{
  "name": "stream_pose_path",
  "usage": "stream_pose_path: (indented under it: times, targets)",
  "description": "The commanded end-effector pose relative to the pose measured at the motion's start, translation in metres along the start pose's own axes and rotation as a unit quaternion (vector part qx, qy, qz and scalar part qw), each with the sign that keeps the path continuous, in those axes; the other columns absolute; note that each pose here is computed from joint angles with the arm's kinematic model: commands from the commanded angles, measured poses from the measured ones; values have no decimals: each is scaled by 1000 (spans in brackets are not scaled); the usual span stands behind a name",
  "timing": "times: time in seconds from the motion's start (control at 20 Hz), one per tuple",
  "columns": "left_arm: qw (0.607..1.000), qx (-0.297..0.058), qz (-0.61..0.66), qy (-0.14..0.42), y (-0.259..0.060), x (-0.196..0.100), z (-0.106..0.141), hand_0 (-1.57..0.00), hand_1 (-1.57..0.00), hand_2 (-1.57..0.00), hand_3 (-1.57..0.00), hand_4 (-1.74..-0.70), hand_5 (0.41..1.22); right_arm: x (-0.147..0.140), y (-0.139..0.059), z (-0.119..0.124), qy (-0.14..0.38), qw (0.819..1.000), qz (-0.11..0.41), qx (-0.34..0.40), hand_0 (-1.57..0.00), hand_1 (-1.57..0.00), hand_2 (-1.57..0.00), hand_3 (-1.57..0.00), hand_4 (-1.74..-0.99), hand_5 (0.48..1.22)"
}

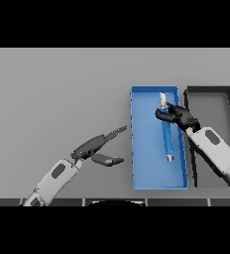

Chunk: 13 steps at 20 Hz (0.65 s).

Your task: Pick up the blue pipe and place it into the blue bin.

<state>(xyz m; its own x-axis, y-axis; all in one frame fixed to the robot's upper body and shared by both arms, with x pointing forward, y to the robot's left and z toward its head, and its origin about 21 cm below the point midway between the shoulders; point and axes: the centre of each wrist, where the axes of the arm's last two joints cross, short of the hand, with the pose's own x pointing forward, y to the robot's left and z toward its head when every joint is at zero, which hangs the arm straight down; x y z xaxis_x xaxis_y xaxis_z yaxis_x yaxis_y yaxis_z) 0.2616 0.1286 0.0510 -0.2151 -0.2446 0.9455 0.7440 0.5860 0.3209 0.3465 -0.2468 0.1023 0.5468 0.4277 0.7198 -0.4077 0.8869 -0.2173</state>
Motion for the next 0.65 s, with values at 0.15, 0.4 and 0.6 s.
stream_pose_path:
  times: [0.15, 0.4, 0.6]
  targets:
    - [1000, 2, -1, 5, -1, -3, 3, 1, 1, 1, 1, -829, 471, 2, 4, -1, -2, 1000, 5, -7, -63, -48, -46, -27, -1188, 818]
    - [1000, 0, -6, 7, -2, -2, 2, 1, 1, 1, 1, -826, 471, -2, 3, -2, -5, 1000, 9, -12, -20, -15, -14, -8, -1186, 774]
    - [1000, 6, -5, 1, 0, 5, 1, 1, 1, 1, 1, -826, 474, 2, 6, -2, -9, 1000, 14, -8, -20, -15, -14, -8, -1186, 769]
